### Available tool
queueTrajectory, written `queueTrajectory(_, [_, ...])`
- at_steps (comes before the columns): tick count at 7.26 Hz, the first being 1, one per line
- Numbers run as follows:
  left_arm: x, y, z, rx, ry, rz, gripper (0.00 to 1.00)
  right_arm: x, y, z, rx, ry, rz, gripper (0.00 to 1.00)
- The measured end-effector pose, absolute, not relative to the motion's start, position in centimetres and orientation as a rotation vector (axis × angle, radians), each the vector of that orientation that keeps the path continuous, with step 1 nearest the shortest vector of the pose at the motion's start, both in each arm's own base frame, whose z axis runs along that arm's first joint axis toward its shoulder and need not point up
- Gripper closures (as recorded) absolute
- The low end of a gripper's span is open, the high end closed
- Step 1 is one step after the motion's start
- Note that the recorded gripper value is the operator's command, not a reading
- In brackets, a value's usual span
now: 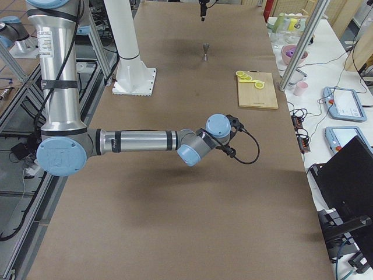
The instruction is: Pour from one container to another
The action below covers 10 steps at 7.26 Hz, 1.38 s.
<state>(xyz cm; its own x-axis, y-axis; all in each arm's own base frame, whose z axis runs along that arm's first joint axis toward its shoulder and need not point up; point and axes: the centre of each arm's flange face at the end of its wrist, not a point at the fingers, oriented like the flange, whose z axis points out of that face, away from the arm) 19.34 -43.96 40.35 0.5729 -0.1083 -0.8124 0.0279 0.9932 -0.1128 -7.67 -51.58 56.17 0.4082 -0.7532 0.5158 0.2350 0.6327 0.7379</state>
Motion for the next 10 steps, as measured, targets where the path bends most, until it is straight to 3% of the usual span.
queueTrajectory(6, [29.8, -37.6, 33.1, -0.025, 0.953, -0.102, 0.02, -11.5, -51.7, 55.5, 0.736, -0.954, -0.769, 0.01])
queueTrajectory(10, [32.5, -36.6, 29.4, 0.046, 0.988, -0.067, 0.02, -15.3, -50.2, 57.0, 0.820, -0.966, -0.783, 0.01])
